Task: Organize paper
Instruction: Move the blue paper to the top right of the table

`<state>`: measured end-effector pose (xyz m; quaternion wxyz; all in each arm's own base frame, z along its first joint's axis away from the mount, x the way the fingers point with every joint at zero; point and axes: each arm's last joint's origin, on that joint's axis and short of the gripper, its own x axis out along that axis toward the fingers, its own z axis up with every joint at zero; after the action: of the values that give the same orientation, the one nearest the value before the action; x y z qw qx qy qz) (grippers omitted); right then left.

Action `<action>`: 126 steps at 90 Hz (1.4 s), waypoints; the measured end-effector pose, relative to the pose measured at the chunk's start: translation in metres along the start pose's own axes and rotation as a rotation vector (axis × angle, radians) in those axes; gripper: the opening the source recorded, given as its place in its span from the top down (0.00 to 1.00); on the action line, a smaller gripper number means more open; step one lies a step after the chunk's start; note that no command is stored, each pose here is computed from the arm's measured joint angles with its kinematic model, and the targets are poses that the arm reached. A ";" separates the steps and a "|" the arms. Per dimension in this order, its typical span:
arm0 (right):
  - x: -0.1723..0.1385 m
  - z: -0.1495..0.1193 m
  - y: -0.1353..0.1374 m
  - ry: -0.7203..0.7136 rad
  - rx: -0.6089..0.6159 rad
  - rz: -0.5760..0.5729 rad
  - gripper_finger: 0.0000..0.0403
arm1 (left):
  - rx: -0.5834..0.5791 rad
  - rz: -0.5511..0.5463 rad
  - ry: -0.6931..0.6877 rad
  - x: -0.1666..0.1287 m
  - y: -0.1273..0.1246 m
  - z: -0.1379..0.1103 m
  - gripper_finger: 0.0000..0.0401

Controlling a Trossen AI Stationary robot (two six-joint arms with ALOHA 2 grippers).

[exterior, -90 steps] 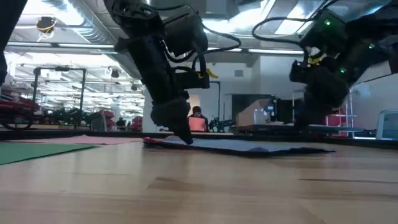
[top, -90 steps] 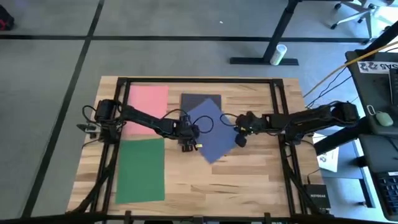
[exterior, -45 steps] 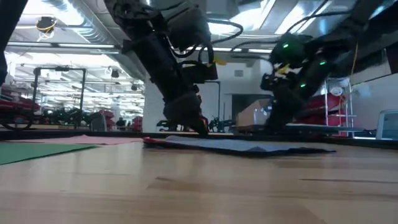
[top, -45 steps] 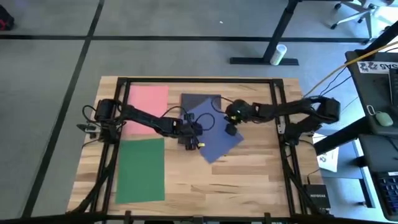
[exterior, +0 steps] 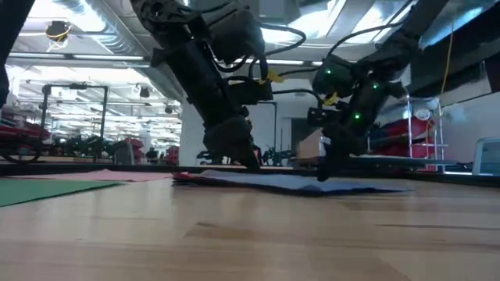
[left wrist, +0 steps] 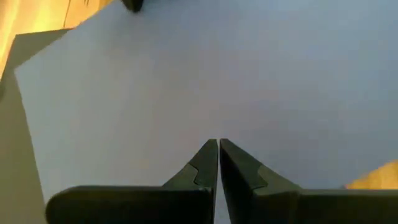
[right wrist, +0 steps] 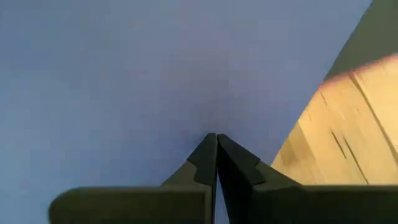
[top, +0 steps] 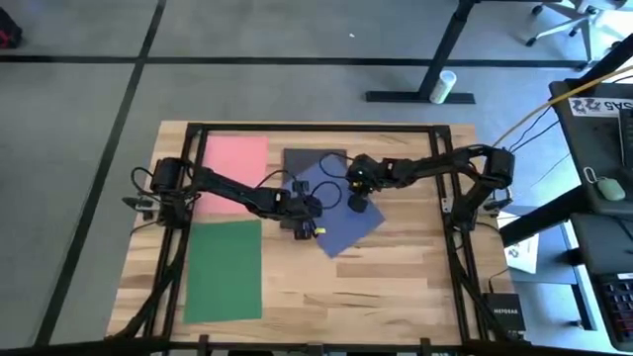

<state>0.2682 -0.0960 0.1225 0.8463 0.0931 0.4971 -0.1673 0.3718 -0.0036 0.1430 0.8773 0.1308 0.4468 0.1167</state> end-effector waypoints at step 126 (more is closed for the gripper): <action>-0.010 -0.010 -0.031 -0.032 0.056 -0.051 1.00 | -0.050 0.019 0.037 -0.001 -0.003 -0.003 1.00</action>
<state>0.2439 -0.1200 0.1264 0.8465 0.1012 0.4811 -0.2043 0.3686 -0.0064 0.1411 0.8708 0.1109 0.4585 0.1384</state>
